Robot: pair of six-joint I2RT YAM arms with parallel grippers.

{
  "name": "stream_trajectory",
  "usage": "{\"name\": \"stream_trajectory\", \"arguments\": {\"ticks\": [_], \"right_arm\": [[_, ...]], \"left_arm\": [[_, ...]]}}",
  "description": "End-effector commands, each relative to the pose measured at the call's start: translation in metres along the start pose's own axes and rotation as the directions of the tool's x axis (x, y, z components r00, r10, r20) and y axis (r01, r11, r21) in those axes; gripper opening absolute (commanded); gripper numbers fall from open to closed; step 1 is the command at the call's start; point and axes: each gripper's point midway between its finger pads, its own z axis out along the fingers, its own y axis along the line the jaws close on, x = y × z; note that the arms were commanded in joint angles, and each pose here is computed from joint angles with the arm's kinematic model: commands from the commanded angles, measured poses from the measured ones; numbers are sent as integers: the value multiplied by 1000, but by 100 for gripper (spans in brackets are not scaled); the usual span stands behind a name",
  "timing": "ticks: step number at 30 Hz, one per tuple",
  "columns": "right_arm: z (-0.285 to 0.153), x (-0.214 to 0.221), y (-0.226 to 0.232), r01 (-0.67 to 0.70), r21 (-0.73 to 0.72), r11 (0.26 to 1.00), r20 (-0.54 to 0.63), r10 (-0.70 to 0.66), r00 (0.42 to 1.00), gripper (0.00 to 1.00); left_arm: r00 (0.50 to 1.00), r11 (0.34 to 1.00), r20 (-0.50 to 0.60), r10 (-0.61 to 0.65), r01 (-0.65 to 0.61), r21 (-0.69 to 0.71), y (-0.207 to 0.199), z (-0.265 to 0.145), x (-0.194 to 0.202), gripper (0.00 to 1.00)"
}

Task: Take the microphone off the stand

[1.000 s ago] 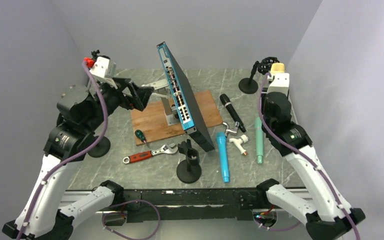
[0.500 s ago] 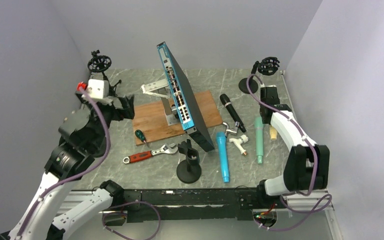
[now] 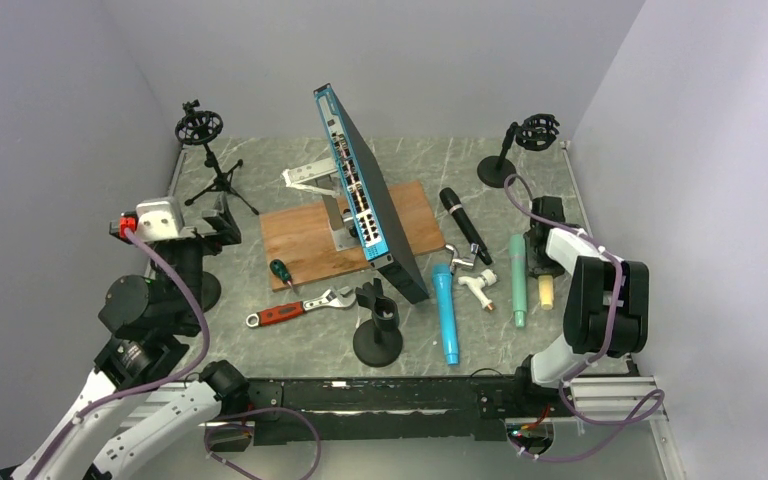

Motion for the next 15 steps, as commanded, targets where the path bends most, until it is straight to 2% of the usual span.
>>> {"name": "stream_trajectory", "arguments": {"ticks": [1,8,15], "right_arm": [[9,-4,11,-14,-63,998,36,16,999,4],[23,1,22,2,-117,993,-37,-6,999,9],[23,2,30,-7,-160,987,-49,-1,999,25]], "left_arm": [[1000,1000,25,-13,13,-17,-1,4,-10,99],[999,1000,39,-16,17,-26,5,0,-10,99],[999,999,41,-16,17,-29,4,0,-6,97]]}}
